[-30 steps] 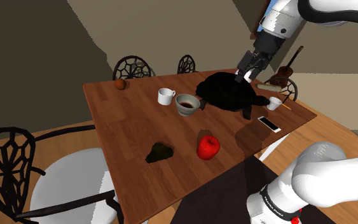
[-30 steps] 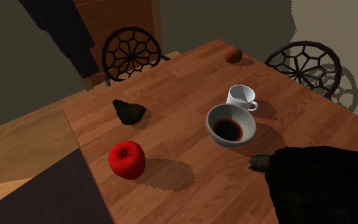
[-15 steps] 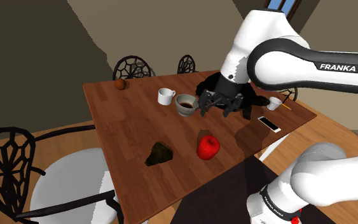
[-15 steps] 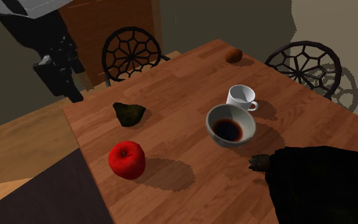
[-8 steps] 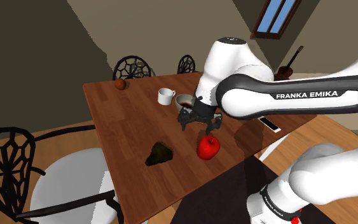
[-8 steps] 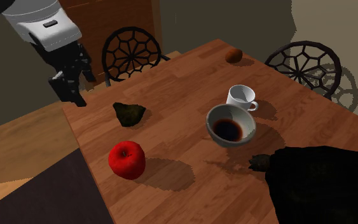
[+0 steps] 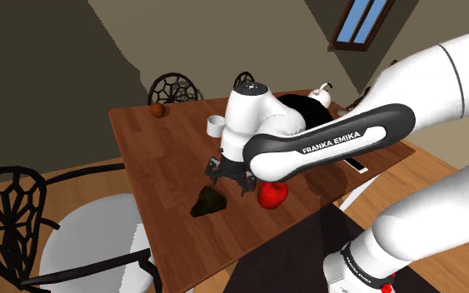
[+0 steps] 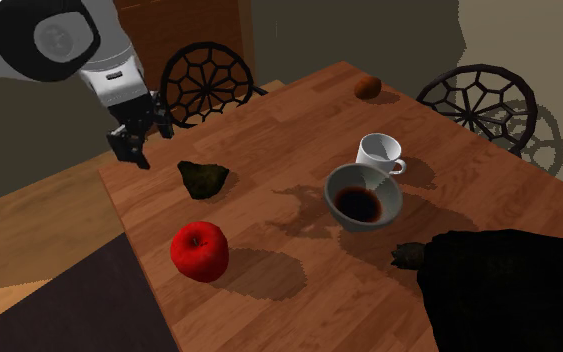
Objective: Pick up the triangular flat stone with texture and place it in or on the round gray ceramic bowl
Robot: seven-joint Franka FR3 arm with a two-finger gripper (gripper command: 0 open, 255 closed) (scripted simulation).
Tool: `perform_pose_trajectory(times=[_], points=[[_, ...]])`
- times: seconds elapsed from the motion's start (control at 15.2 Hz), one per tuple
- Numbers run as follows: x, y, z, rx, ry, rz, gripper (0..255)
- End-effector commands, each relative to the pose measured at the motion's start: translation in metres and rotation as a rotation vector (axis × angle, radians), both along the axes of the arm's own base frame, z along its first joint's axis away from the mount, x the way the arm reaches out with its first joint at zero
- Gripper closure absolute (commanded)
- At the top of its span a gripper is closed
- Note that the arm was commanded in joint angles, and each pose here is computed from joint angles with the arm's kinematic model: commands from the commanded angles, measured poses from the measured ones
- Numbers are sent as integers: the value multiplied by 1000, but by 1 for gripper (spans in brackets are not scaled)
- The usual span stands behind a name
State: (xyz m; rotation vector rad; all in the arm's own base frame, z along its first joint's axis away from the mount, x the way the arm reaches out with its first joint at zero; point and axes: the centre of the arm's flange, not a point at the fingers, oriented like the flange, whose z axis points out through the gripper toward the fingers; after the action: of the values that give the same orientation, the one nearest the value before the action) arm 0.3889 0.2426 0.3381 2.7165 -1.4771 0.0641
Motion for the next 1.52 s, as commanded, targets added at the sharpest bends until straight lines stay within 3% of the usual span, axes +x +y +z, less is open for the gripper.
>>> perform_pose_trajectory(times=[0.0,0.53,1.06,1.45], points=[[13,12,-19,-2,2,-76,0],[69,55,-103,-20,18,-343,0],[68,52,-144,-20,18,-346,0],[68,52,-144,-20,18,-346,0]])
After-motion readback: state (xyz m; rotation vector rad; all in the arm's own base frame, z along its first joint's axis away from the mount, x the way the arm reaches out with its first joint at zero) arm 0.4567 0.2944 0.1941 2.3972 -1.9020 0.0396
